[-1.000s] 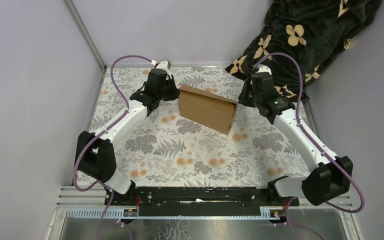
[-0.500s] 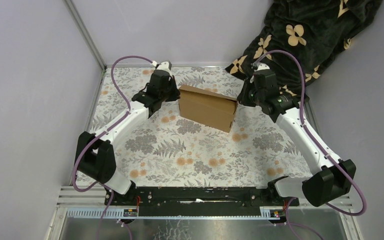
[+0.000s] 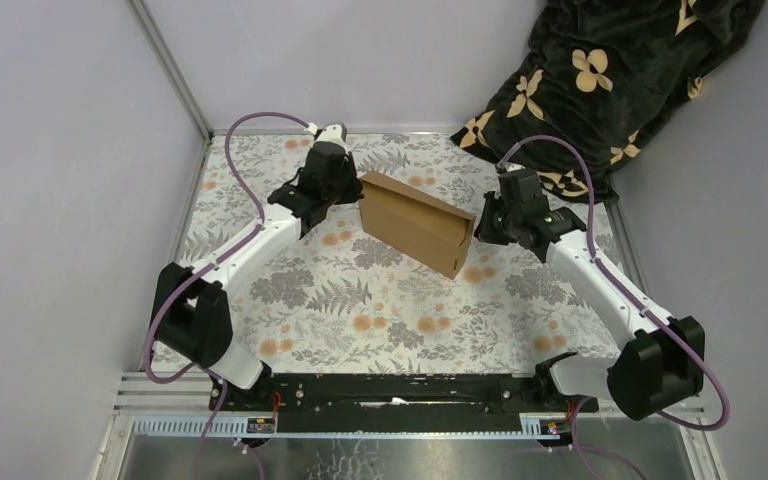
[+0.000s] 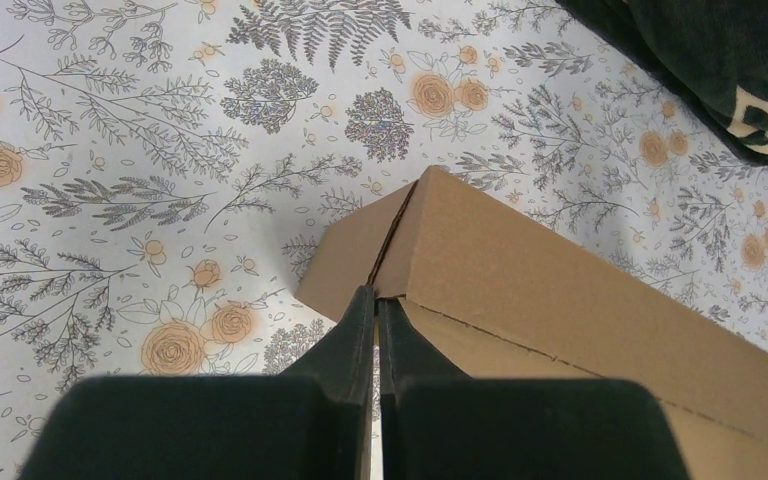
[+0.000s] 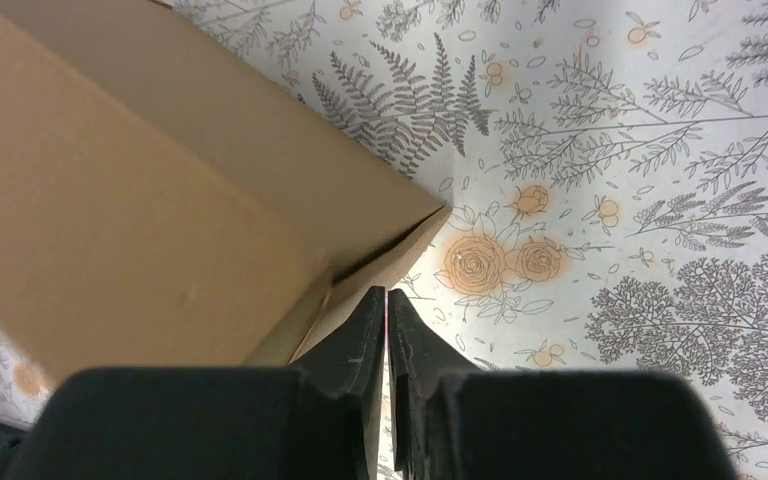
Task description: Fold the paper box
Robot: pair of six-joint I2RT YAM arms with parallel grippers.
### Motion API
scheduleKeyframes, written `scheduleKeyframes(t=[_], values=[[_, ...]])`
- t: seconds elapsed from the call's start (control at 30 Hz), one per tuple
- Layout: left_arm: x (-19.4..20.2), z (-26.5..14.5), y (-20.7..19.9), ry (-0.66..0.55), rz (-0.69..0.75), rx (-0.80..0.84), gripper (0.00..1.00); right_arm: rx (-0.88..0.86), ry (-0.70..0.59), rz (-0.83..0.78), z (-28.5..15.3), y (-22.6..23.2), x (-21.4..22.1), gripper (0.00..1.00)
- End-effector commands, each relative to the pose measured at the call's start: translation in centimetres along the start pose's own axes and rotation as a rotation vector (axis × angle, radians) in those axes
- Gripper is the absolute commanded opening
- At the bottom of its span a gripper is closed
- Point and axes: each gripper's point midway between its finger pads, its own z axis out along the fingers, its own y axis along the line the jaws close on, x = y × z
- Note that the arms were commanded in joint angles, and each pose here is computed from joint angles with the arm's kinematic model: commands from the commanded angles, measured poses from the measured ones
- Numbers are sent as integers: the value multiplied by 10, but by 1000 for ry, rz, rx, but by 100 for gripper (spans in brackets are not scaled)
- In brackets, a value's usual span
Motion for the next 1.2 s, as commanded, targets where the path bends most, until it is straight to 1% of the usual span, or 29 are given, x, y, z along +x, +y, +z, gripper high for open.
scheduleKeyframes(t=[0.0,0.07,0.13,0.27,0.3,0.37,0.43,0.53,0.6,0.97,1.17], values=[[54,4,23,164,20,-95,3,-23,-144,-10,-29,11,-33,12],[51,4,22,157,20,-91,3,-16,-176,-8,-36,11,-41,13],[46,3,19,149,22,-82,6,-1,-213,-2,-44,10,-51,17],[37,0,14,133,28,-73,26,4,-244,-2,-55,12,-63,21],[34,-1,13,129,29,-72,29,8,-247,-1,-55,12,-63,22],[32,-1,13,126,33,-72,31,26,-259,3,-56,9,-66,25],[32,-1,11,128,35,-66,31,38,-272,4,-56,7,-69,26],[30,-1,9,128,35,-55,38,45,-283,1,-56,7,-75,27],[28,-3,7,123,36,-50,40,48,-289,3,-55,7,-79,28],[20,-14,3,112,49,-28,45,40,-290,6,-47,10,-87,29],[18,-13,-5,125,61,5,49,41,-305,-8,-49,15,-109,32]])
